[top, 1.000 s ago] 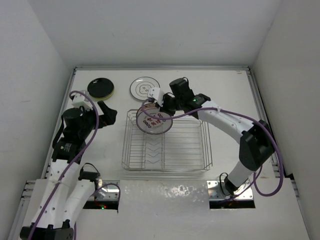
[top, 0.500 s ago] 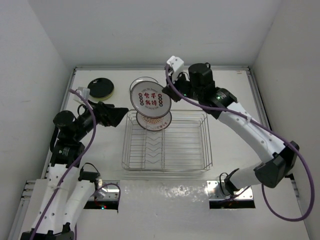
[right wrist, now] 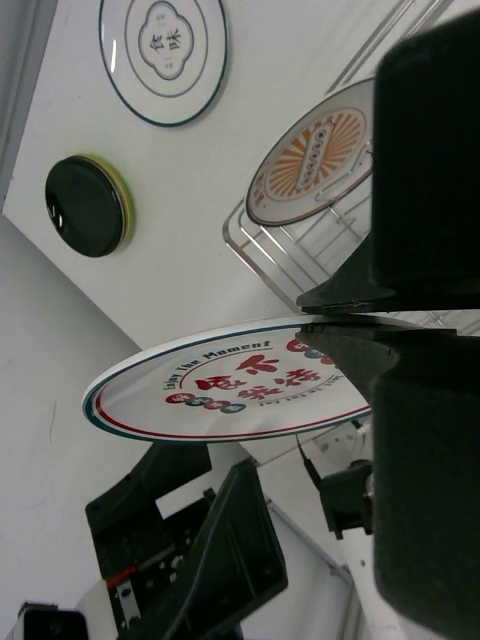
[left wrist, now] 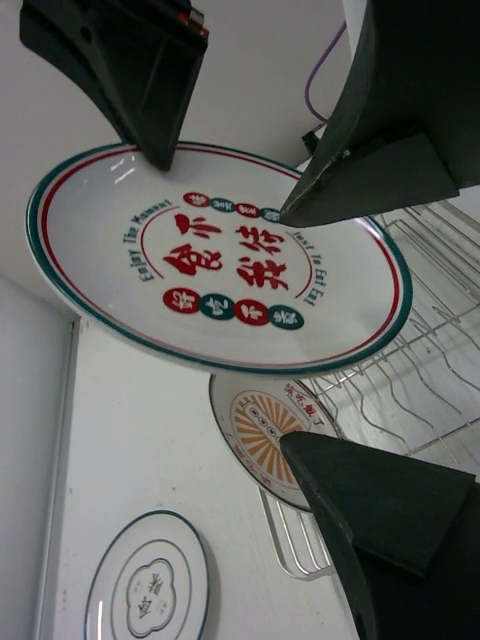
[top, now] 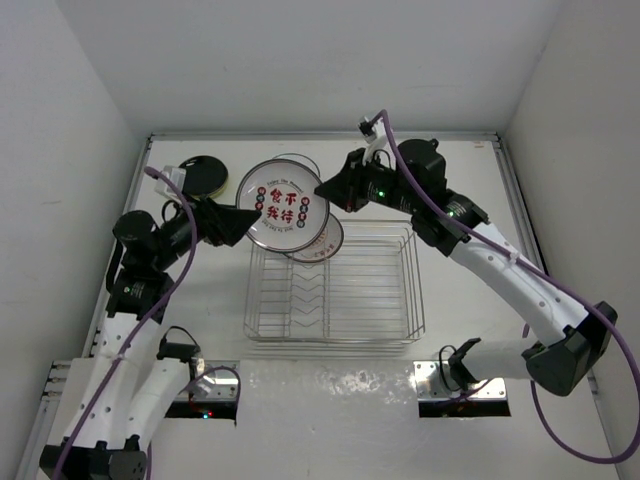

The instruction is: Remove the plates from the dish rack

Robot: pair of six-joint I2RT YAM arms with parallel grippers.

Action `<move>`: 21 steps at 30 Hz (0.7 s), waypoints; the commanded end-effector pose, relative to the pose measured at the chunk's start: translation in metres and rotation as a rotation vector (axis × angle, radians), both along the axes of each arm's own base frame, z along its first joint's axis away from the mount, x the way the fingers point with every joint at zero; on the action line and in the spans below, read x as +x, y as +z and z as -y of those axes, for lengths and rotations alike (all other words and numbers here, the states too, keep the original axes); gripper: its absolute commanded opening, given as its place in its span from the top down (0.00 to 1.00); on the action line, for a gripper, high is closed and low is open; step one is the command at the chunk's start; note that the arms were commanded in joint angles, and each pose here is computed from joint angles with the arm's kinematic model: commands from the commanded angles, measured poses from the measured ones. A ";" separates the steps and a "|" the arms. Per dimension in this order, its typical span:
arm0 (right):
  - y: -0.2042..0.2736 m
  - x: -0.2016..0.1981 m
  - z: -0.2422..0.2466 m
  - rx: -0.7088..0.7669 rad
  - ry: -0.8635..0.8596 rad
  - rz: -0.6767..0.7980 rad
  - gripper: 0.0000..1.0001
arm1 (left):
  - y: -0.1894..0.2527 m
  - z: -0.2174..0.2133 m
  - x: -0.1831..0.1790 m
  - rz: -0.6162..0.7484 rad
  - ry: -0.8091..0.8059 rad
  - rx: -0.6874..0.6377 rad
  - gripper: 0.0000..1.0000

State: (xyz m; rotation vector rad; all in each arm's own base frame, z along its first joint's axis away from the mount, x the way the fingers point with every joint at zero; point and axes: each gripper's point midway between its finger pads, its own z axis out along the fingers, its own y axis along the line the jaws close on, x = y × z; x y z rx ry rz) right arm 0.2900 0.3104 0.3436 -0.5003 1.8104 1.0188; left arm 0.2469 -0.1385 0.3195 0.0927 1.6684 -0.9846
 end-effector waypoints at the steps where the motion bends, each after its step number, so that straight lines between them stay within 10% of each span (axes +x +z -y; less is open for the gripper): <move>1: 0.047 -0.012 -0.004 0.158 0.031 0.064 1.00 | 0.006 -0.002 0.003 0.026 0.016 -0.011 0.22; 10: 0.045 -0.020 -0.009 0.212 0.072 0.057 0.96 | 0.017 0.011 0.006 0.035 -0.068 -0.074 0.91; 12: 0.043 -0.017 -0.005 0.206 0.050 0.068 0.76 | 0.019 0.010 0.009 0.025 -0.056 -0.086 1.00; 13: 0.041 -0.017 -0.002 0.197 0.033 0.081 0.43 | 0.019 0.007 0.016 0.010 -0.030 -0.093 1.00; 16: 0.026 -0.001 0.019 0.124 -0.111 0.101 0.02 | 0.018 -0.008 0.039 -0.059 0.103 -0.125 1.00; 21: 0.007 0.009 0.074 0.002 -0.368 0.123 0.01 | 0.020 -0.036 0.086 -0.199 0.337 -0.174 1.00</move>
